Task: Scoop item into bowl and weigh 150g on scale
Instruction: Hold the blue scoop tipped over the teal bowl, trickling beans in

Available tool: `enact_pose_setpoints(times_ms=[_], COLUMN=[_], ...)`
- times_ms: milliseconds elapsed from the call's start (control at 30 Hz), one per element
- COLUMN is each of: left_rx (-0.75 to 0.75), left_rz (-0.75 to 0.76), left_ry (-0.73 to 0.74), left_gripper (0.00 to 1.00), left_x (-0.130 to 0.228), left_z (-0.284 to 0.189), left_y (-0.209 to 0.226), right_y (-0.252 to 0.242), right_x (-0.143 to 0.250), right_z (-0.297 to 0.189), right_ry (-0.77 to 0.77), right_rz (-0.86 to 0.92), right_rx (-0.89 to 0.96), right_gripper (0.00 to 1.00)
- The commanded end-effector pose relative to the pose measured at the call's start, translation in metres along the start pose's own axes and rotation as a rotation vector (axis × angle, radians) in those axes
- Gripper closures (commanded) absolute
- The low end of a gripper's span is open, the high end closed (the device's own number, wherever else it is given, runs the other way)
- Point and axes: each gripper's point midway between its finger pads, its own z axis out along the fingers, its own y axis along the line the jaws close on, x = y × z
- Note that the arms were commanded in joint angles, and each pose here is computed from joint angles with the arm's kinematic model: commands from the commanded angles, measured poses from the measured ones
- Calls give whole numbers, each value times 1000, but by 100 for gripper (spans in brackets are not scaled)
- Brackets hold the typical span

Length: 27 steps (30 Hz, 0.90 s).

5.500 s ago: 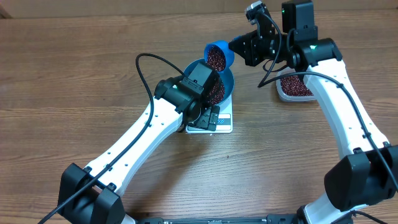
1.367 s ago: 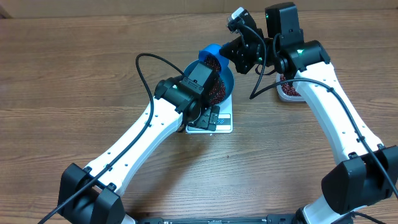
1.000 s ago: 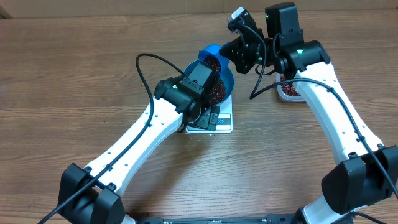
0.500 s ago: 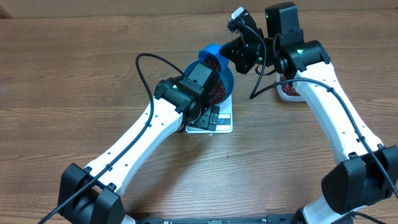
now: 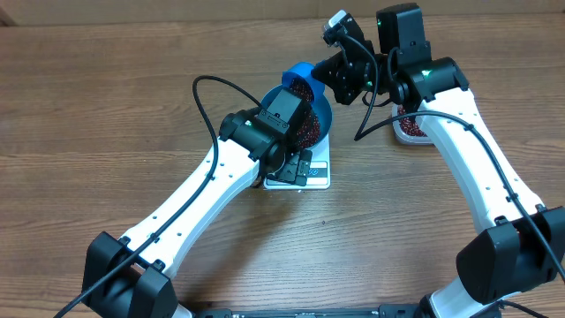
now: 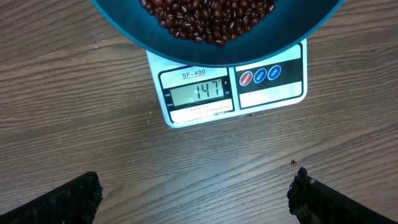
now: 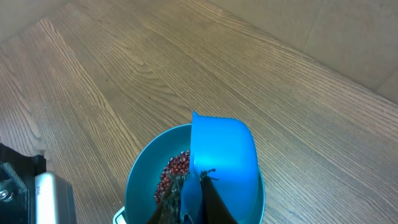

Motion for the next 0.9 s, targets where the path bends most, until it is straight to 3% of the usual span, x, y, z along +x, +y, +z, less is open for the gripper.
enact_pose_setpoints(times_ms=[0, 867], left_rx=[2, 2], left_rz=[1, 1], left_ry=[8, 8], left_gripper=[0, 1], left_x=[3, 3], left_z=[2, 2], left_y=[-2, -2], right_y=[2, 12], right_x=[-23, -24], right_z=[-18, -17], right_ry=[-49, -53], right_rz=[-63, -39], right_rx=[50, 4], right_gripper=[96, 96])
